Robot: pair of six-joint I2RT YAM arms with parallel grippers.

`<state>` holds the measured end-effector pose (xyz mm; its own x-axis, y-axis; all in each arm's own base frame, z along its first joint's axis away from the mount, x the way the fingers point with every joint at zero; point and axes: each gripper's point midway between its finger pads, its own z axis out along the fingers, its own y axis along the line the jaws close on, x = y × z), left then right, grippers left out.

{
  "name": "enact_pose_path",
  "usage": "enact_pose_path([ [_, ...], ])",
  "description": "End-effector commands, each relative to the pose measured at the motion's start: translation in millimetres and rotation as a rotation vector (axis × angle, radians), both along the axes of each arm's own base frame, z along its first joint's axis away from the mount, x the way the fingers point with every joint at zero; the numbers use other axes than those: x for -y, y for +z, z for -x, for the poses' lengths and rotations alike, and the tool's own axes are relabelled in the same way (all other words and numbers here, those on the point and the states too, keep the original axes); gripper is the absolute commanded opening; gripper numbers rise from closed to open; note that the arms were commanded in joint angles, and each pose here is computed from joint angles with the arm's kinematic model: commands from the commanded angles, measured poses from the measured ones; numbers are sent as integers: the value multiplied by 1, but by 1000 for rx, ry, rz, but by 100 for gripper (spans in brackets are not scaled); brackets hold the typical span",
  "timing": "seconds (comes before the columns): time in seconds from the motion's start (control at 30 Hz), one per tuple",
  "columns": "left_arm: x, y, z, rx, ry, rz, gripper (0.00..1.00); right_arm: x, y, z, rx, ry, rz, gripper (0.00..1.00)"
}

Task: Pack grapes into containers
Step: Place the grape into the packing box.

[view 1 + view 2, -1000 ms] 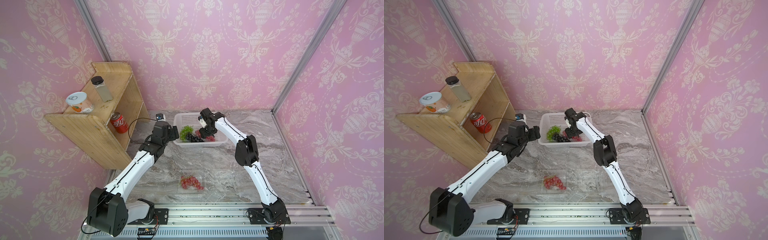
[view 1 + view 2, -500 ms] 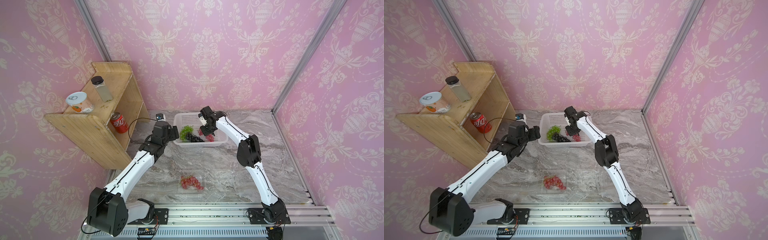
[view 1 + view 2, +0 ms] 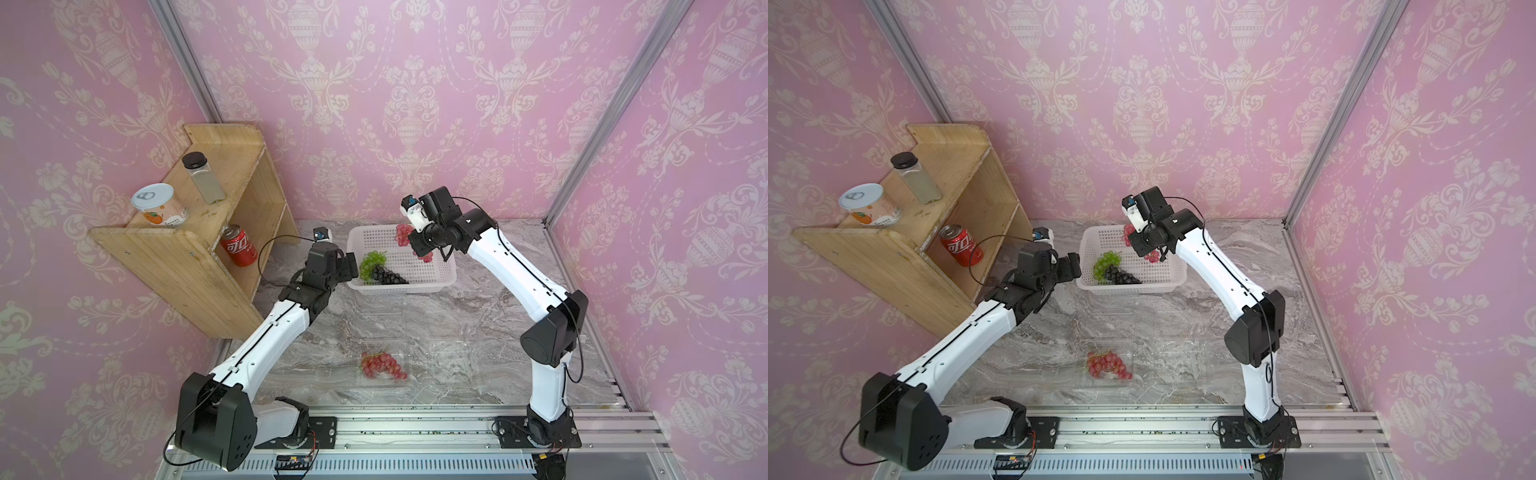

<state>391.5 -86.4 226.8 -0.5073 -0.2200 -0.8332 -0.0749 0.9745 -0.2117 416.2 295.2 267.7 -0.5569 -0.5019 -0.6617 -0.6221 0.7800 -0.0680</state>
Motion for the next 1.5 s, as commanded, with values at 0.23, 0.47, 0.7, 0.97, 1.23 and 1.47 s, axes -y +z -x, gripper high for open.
enact_pose_path([
  [0.23, -4, 7, 19, -26, 45, 60, 87, -48, -23, 162, -185, 278, -109, 0],
  [0.47, -11, 14, 31, -22, 57, 53, 87, -72, -76, 230, -332, 378, -77, 0],
  [0.7, -15, 16, 40, -9, 67, 59, 87, -91, -119, 258, -392, 446, -4, 0],
  [0.97, -16, 13, 43, -15, 66, 60, 87, -102, -148, 270, -449, 471, 26, 0],
  [1.23, -15, 11, 43, -17, 58, 61, 87, -97, -179, 270, -477, 448, 86, 18],
  [1.47, -14, 12, 43, -13, 53, 59, 87, -91, -155, 263, -427, 433, 51, 59],
])
